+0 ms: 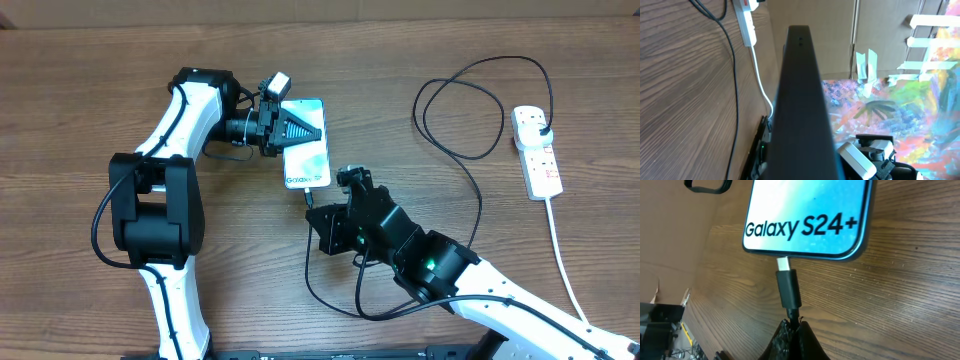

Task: Plug charger to phone and switch on socket
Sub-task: 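Push the plug up into the phone's port with the right gripper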

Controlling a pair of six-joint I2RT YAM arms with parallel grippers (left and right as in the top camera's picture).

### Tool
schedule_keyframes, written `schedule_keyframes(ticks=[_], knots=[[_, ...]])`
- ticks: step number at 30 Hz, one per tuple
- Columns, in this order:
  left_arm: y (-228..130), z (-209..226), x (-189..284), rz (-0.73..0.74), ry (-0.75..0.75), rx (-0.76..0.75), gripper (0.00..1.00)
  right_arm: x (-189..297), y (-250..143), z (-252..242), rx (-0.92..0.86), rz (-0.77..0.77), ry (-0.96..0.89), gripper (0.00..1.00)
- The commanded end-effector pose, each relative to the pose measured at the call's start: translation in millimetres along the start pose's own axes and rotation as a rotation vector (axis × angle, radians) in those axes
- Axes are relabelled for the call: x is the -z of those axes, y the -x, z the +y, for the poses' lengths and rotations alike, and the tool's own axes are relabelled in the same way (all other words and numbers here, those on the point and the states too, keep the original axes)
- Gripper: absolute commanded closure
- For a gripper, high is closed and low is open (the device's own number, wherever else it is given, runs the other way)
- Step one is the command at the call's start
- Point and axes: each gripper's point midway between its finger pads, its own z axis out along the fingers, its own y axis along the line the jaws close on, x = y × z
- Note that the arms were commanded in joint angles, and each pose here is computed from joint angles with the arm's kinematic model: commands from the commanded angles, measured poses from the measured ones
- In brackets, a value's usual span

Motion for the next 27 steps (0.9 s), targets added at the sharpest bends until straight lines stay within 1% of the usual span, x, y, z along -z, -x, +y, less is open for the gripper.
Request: schedule_keyframes(ticks=[1, 10, 19, 24, 27], knots=[[4.1, -12.4, 2.9, -0.027, -0.048, -0.011, 0.96, 6.9, 23.9, 3.8, -0.015, -0.074, -0.003, 0.96], [4.3, -11.5, 3.9, -0.028, -0.044, -0.013, 0.96, 7.2, 24.8, 4.5, -0.011, -0.078, 0.0, 0.96], [9.7, -11.0, 18.1, -0.064, -0.044, -0.009, 0.96, 7.8, 29.0, 1.8, -0.018, -0.088, -0.004, 0.96], [9.1, -11.2, 17.7, -0.063, -0.044, -0.001, 0.96, 7.9, 30.7, 3.9, -0.018, -0.095, 0.005, 0.96], [7.4, -11.7, 15.1, -0.056, -0.045, 0.009, 0.96, 8.1, 30.7, 11.0, -0.014, -0.088, 0.04, 0.96]])
